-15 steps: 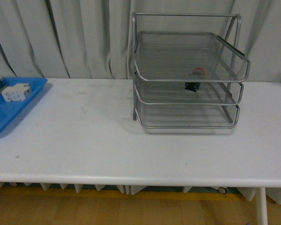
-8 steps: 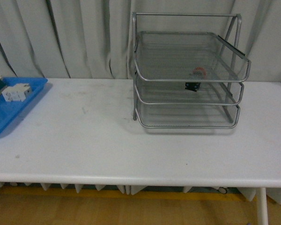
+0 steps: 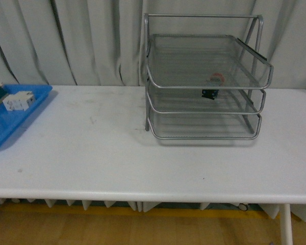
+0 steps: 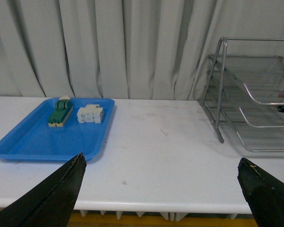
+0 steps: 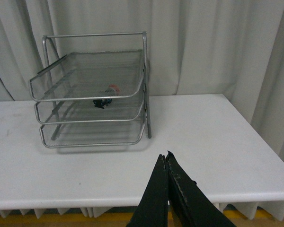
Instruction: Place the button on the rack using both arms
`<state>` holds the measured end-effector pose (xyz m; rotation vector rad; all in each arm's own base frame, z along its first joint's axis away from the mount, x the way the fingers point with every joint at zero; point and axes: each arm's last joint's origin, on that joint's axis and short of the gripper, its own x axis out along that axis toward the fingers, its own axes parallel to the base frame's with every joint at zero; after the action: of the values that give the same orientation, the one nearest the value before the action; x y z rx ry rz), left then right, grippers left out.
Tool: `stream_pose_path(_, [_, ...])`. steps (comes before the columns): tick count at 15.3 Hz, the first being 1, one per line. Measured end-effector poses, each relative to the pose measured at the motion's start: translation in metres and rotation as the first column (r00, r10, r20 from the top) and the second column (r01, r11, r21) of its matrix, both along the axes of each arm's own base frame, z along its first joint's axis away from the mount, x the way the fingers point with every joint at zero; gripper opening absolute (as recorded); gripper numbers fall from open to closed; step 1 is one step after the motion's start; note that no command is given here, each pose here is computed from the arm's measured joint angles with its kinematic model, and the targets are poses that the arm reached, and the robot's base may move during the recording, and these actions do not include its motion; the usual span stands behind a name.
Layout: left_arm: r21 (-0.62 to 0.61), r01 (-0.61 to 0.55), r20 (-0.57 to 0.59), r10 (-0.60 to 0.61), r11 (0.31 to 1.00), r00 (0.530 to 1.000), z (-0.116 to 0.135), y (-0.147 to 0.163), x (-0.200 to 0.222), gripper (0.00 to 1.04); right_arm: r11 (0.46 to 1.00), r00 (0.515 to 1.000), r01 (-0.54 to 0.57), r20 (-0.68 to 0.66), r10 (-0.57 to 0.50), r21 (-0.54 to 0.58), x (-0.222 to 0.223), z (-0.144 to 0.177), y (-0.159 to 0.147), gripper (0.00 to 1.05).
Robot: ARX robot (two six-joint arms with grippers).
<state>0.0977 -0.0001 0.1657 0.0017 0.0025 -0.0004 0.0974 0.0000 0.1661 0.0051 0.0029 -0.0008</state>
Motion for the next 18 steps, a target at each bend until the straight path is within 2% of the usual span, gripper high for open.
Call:
stream_pose_path(4, [0.0, 0.0, 0.0, 0.0, 1.0, 1.0, 0.0, 0.0, 0.0, 0.98, 1.0, 1.0, 0.0, 0.007, 0.0, 0.0, -0.0001, 0.0006, 0.0, 0.02])
stream_pose_path(5, [0.0, 0.0, 0.0, 0.0, 1.0, 1.0, 0.0, 0.0, 0.0, 0.98, 1.0, 1.0, 0.0, 0.007, 0.0, -0.002, -0.0001, 0.0006, 0.0, 0.06])
stream_pose_path(6, [0.0, 0.0, 0.0, 0.0, 1.0, 1.0, 0.0, 0.0, 0.0, 0.98, 1.0, 1.0, 0.0, 0.007, 0.0, -0.002, -0.0001, 0.0006, 0.0, 0.29])
stream_pose_path(7, [0.0, 0.0, 0.0, 0.0, 1.0, 1.0, 0.0, 0.0, 0.0, 0.98, 1.0, 1.0, 0.0, 0.007, 0.0, -0.002, -0.0001, 0.0006, 0.0, 0.44])
stream_pose_path(12, [0.0, 0.0, 0.0, 0.0, 1.0, 1.0, 0.0, 0.0, 0.0, 0.98, 1.0, 1.0, 0.0, 0.007, 0.0, -0.002, -0.0001, 0.0006, 0.0, 1.0])
stream_pose_path(18, [0.0, 0.0, 0.0, 0.0, 1.0, 1.0, 0.0, 0.0, 0.0, 0.98, 1.0, 1.0, 0.0, 0.007, 0.0, -0.002, -0.0001, 0.0006, 0.0, 0.98])
